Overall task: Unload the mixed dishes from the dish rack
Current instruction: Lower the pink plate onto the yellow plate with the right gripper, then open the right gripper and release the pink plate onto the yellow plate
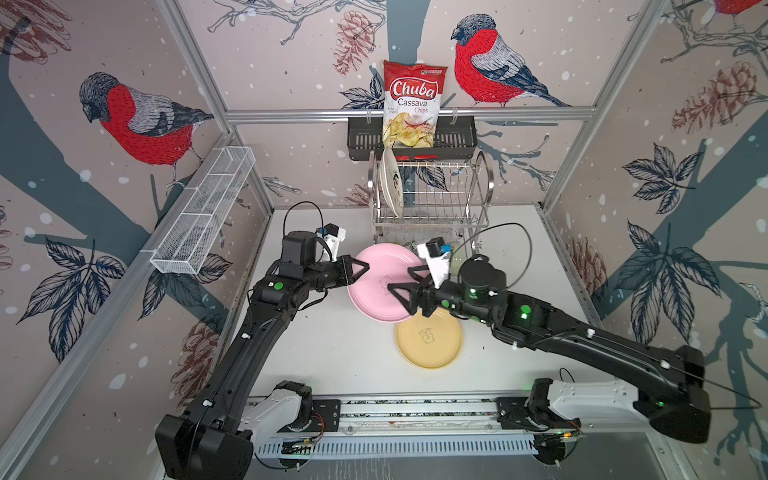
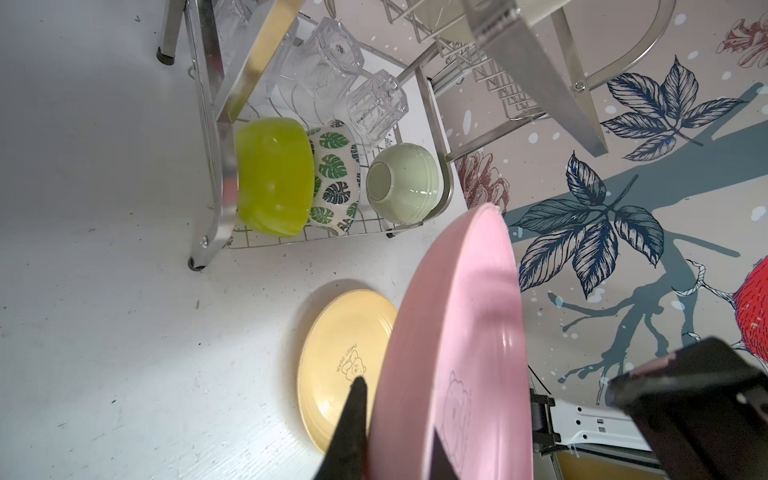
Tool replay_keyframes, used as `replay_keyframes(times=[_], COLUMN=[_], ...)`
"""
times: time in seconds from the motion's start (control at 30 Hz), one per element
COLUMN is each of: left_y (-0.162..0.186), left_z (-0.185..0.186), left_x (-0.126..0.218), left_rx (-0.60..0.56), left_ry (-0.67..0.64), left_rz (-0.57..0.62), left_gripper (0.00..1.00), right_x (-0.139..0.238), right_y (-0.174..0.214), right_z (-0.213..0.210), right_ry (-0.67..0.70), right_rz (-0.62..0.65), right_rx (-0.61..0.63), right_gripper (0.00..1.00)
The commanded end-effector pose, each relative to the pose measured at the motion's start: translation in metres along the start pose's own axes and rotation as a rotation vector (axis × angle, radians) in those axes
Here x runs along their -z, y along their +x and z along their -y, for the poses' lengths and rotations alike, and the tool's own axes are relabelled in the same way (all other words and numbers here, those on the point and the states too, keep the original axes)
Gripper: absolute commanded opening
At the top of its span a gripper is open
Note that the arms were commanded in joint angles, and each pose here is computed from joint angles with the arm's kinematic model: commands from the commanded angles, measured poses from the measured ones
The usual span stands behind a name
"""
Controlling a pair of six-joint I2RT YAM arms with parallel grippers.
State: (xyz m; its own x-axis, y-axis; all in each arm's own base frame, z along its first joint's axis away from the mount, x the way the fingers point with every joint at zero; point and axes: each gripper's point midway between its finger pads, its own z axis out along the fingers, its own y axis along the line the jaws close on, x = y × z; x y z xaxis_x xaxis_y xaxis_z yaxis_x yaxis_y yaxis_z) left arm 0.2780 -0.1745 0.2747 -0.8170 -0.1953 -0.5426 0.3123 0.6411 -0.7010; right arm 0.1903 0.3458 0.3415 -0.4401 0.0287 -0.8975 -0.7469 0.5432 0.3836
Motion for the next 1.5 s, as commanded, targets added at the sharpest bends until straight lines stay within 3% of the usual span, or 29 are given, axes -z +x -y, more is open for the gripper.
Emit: replay_keyframes(times=[0.0,0.07,0.17,0.33,0.43,0.63,0.77,0.9,0.97,1.03,1.23,1.3,1.47], left_y=[-0.009,-0.009,-0.008,-0.008,-0.008,-0.011,0.001,0.018,0.03,0.039,0.056,0.062,0.075], left_z=[0.008,0.006,0.003,-0.002,-0.003,-0.006,-0.014,-0.009,-0.006,-0.005,-0.01,-0.008,-0.003], left_x=[-0.001,-0.002,-0.005,-0.009,-0.01,-0.01,-0.02,-0.037,-0.046,-0.053,-0.069,-0.077,-0.097], left_rx=[-0.038,-0.038,-0.034,-0.033,-0.03,-0.034,-0.032,-0.093,-0.1,-0.096,-0.099,-0.1,-0.12], left_ry=[0.041,0.034,0.033,0.021,0.021,0.006,-0.015,-0.057,-0.037,-0.016,-0.011,-0.005,-0.003], left_rz=[0.034,0.033,0.03,0.023,0.024,0.048,0.027,0.007,-0.014,-0.022,-0.049,-0.068,-0.121], left_gripper=[0.0,0.0,0.0,0.0,0.0,0.0,0.0,0.0,0.06,0.19,0.72,0.78,0.78], right_x=[0.018,0.027,0.028,0.006,-0.011,-0.034,-0.04,-0.036,-0.03,-0.022,0.013,0.023,0.043], right_y=[0.004,0.012,0.024,0.047,0.059,0.075,0.082,0.092,0.099,0.107,0.139,0.151,0.177], right_z=[0.055,0.08,0.094,0.101,0.098,0.099,0.1,0.107,0.111,0.117,0.134,0.139,0.152], right_ry=[0.215,0.294,0.306,0.33,0.303,0.299,0.293,0.329,0.35,0.374,0.454,0.471,0.517], right_rz=[0.022,0.022,-0.002,-0.093,-0.157,-0.239,-0.255,-0.278,-0.286,-0.289,-0.295,-0.297,-0.294], right_rx=[-0.138,-0.19,-0.237,-0.247,-0.247,-0.252,-0.265,-0.281,-0.294,-0.313,-0.394,-0.424,-0.479], right_gripper=[0.65,0.59,0.57,0.55,0.49,0.16,0.0,0.0,0.0,0.0,0.0,0.0,0.0])
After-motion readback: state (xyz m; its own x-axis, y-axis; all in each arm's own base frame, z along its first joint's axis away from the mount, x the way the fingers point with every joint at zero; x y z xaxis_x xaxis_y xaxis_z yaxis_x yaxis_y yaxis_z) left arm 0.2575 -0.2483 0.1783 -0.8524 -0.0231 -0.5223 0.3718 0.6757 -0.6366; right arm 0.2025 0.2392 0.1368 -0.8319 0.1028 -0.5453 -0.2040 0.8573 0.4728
